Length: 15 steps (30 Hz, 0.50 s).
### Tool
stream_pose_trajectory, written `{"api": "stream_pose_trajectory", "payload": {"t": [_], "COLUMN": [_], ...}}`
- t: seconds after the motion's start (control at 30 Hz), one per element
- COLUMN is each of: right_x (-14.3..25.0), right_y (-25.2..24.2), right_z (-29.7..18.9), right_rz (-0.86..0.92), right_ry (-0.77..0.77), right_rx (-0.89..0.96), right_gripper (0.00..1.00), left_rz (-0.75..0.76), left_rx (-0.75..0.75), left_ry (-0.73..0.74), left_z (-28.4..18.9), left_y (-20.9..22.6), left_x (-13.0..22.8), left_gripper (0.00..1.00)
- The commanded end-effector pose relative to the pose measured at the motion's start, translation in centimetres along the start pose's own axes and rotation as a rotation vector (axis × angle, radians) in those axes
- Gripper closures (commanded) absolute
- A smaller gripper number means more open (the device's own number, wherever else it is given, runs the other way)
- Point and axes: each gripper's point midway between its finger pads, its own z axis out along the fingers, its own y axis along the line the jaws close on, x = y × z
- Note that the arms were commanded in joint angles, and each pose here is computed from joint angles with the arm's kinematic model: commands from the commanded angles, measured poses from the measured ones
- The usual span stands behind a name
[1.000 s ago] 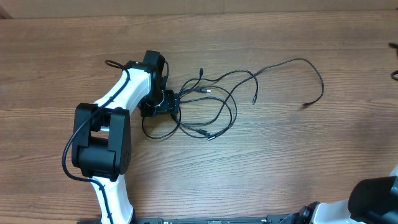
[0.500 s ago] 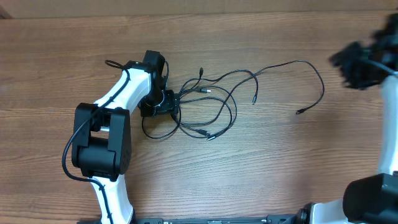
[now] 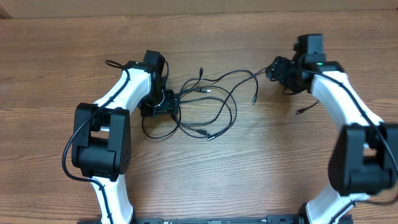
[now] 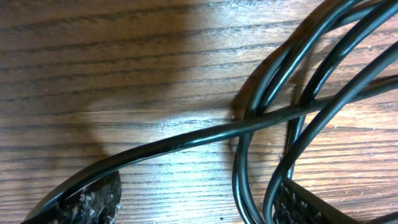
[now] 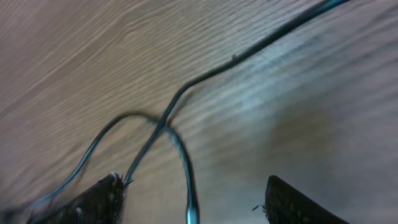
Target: Untangle cables
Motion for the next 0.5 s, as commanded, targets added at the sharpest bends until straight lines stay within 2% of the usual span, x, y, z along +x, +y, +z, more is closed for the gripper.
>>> {"api": "stream_pose_trajectory", "payload": {"t": [0.0, 0.17, 0.3, 0.37, 0.4, 0.43, 0.47], "right_x": [-0.7, -1.6, -2.9, -3.6, -3.9, -4.1, -4.2], "right_y": [-0.2, -1.4, -0.9, -0.3, -0.1, 0.2, 0.3], "right_z": [2.1, 5.7, 7.5, 7.8, 7.8, 7.8, 7.8], "right_rz": [0.056, 0.201, 0.242, 0.256, 0.257, 0.256, 0.254], "right_ry": [-0.053, -0.135, -0.194, -0.226, -0.235, -0.241, -0.244], "right_rx": [0.034, 0.082, 0.03, -0.002, -0.014, -0.024, -0.032], "right_gripper": [0.28, 0.28, 0.32, 0.41, 0.51, 0.66, 0.74], "left_rz": [0.024, 0.024, 0.023, 0.018, 0.016, 0.016, 0.016], "left_rx": [0.014, 0.014, 0.014, 0.014, 0.014, 0.014, 0.014], "left_ry": [0.019, 0.02, 0.021, 0.021, 0.021, 0.021, 0.021], "left_z": [0.8, 0.8, 0.8, 0.8, 0.8, 0.8, 0.8], "left_y": [-0.4, -0.4, -0.4, -0.4, -0.4, -0.4, -0.4], "left_x": [0.3, 0.3, 0.3, 0.3, 0.3, 0.3, 0.3], "left_gripper": [0.22, 0.22, 0.22, 0.22, 0.22, 0.22, 0.22]}}
